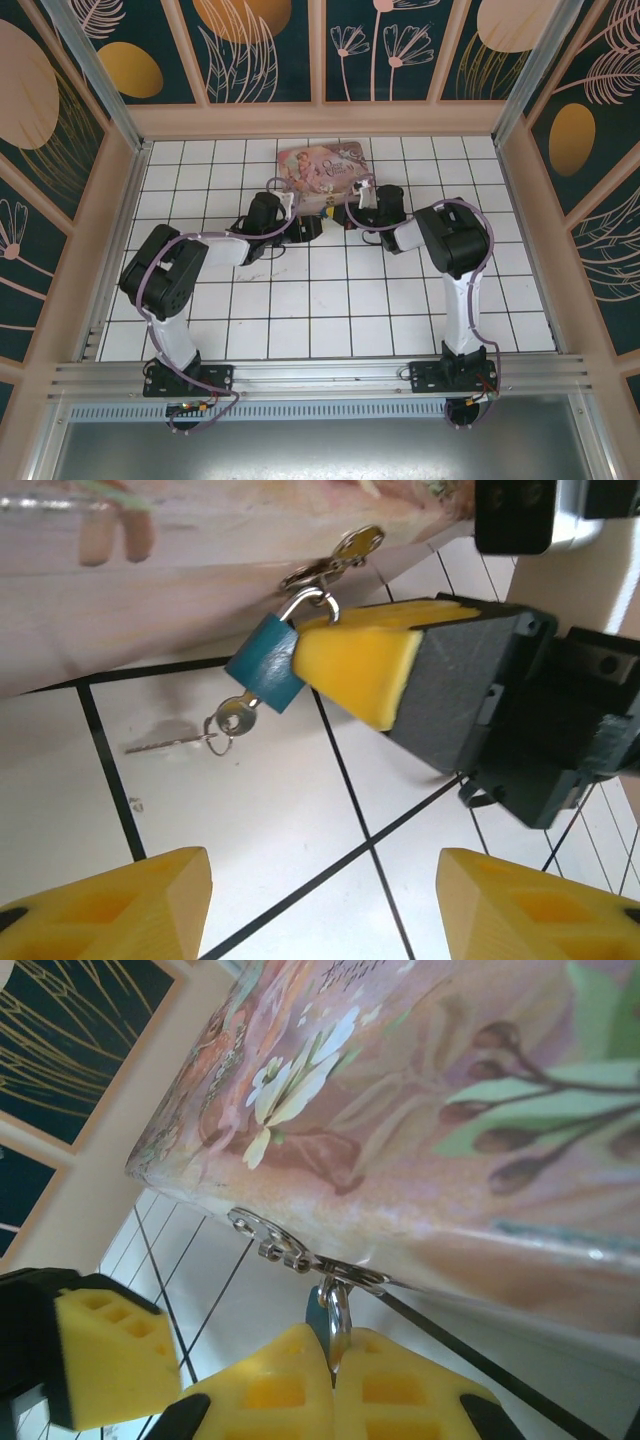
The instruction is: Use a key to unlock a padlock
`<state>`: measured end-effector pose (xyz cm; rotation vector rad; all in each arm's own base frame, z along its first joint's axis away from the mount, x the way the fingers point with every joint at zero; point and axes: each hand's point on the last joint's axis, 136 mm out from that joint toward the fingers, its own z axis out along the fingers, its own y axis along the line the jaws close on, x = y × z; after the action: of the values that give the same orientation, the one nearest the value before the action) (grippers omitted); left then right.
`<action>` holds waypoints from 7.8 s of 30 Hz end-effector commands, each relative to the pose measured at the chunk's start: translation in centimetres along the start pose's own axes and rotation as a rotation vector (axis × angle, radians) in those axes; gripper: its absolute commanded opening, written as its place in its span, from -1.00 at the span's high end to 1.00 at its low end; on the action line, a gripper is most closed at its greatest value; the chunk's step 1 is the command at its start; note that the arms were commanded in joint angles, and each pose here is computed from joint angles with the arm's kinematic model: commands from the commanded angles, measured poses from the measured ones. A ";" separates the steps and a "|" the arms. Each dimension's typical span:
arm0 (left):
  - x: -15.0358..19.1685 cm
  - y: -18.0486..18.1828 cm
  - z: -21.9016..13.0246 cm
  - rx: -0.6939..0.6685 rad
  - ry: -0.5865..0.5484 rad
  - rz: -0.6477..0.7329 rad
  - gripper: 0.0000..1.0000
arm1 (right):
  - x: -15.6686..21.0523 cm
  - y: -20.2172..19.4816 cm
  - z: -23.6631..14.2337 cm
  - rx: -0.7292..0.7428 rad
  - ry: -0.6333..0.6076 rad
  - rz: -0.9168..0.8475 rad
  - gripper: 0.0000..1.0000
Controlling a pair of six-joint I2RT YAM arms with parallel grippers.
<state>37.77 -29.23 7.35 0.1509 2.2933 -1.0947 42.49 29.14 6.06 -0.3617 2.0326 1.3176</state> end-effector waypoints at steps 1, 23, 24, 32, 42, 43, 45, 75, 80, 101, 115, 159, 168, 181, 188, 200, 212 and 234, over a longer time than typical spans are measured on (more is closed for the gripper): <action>-0.3 -0.2 0.4 0.066 -0.028 0.062 -0.22 | 2.2 1.4 -0.2 -0.082 0.121 0.106 1.00; -1.2 0.2 1.6 0.237 -0.062 0.031 0.05 | 2.6 2.8 -0.7 -0.180 0.176 0.107 1.00; -1.2 0.2 1.7 0.241 -0.059 0.028 0.06 | 2.5 2.9 -0.7 -0.186 0.175 0.108 1.00; -0.5 0.6 2.0 0.251 -0.043 0.006 0.13 | 2.2 3.1 -0.7 -0.200 0.163 0.115 1.00; 0.3 3.5 2.9 0.106 -0.008 -0.015 0.12 | 2.1 3.0 -0.6 -0.203 0.157 0.120 1.00; 0.3 3.5 3.0 0.103 -0.007 -0.011 0.13 | 2.1 3.0 -0.6 -0.204 0.157 0.121 1.00; 0.4 3.7 3.1 0.100 -0.005 -0.015 0.14 | 2.0 3.0 -0.6 -0.205 0.156 0.123 1.00; 1.8 3.7 3.2 0.151 -0.002 -0.112 0.26 | 1.9 3.2 -0.2 -0.235 0.137 0.156 1.00; 2.1 6.0 3.0 0.023 -0.018 -0.131 0.14 | 1.8 3.3 -0.2 -0.238 0.134 0.156 1.00; 2.2 2.3 3.5 0.162 0.003 -0.136 0.37 | 2.3 3.5 0.3 -0.245 0.139 0.167 1.00; -2.2 2.4 -2.5 -0.011 -0.273 -0.186 -0.33 | 1.7 3.3 0.3 -0.226 0.117 0.196 1.00; -1.9 -0.1 0.1 0.213 -0.392 -0.371 0.16 | 2.3 5.0 1.4 -0.276 0.128 0.248 1.00; -1.6 -0.5 0.7 0.233 -0.385 -0.377 0.29 | 3.0 5.3 2.0 -0.274 0.142 0.258 1.00; -1.7 -0.3 1.0 0.237 -0.391 -0.391 0.45 | 3.7 5.6 2.7 -0.259 0.148 0.276 1.00; -1.6 -0.1 0.6 0.229 -0.402 -0.393 0.41 | 3.8 5.3 2.7 -0.243 0.140 0.282 1.00; -2.1 1.3 -1.2 0.178 -0.502 -0.436 0.07 | 3.5 5.1 2.5 -0.237 0.127 0.285 1.00; -2.7 1.0 -1.3 0.195 -0.524 -0.441 0.22 | 3.7 4.9 2.4 -0.239 0.128 0.287 1.00; -2.9 1.2 -1.1 0.176 -0.517 -0.422 1.00 | 3.8 4.8 2.4 -0.231 0.128 0.301 1.00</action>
<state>39.12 -27.35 6.43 -0.5354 1.8700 -1.3506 40.51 32.98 8.51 -0.2582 1.9987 1.6555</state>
